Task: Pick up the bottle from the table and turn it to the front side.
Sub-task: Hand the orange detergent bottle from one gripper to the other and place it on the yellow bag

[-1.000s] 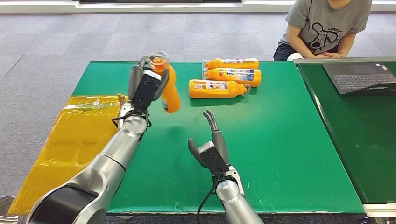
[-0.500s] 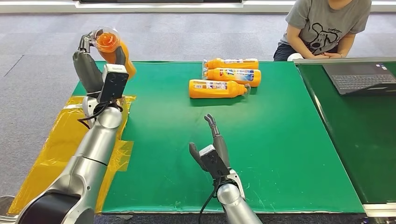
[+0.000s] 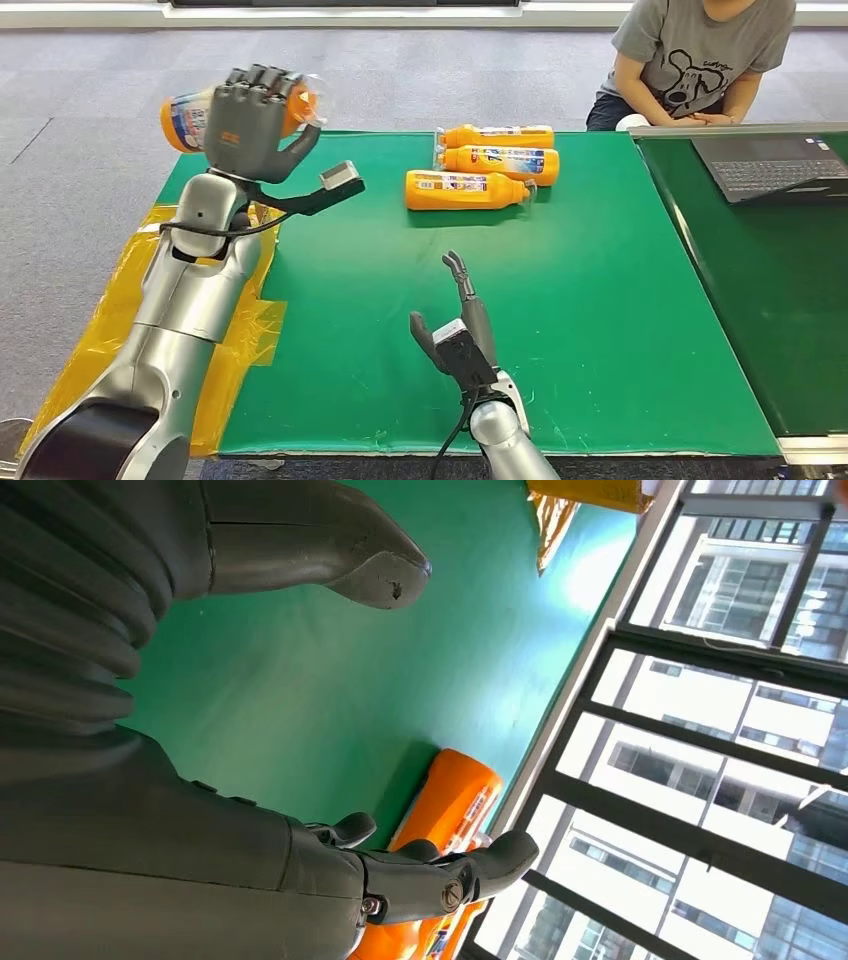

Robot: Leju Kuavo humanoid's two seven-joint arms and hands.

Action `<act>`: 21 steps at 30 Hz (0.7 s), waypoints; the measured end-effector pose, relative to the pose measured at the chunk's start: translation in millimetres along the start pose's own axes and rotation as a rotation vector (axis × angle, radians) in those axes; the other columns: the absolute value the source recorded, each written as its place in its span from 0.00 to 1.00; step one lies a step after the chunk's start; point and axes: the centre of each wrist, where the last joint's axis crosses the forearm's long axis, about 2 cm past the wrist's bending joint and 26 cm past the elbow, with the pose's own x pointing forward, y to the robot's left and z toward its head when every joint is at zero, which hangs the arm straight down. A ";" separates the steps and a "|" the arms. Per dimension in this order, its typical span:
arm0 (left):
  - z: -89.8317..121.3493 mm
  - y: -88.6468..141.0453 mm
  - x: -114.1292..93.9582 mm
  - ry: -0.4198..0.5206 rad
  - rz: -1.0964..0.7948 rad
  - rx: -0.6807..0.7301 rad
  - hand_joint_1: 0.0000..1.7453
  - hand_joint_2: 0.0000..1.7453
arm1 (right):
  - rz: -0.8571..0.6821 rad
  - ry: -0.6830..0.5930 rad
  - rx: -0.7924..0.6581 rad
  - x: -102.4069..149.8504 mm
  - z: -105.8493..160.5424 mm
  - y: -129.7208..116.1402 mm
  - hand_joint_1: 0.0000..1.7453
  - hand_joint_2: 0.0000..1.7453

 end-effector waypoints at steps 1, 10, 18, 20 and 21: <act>-2.4 -5.8 7.0 -0.043 -0.034 -0.079 1.00 1.00 | -0.001 -0.002 -0.002 -0.6 0.0 -1.2 0.00 1.00; 28.6 -55.9 -4.7 -0.273 -0.282 -0.461 1.00 1.00 | 0.001 0.019 -0.051 -4.2 14.1 -9.6 0.00 1.00; 42.9 -65.5 -24.9 -0.282 -0.343 -0.583 1.00 1.00 | 0.003 0.026 -0.067 -4.3 17.5 -13.7 0.00 1.00; 45.4 -67.4 -28.3 -0.230 -0.369 -0.645 1.00 1.00 | 0.006 0.032 -0.068 -4.7 18.7 -13.9 0.00 1.00; 46.4 -68.3 -29.6 -0.190 -0.391 -0.678 1.00 1.00 | 0.009 0.036 -0.070 -4.8 19.6 -14.1 0.00 1.00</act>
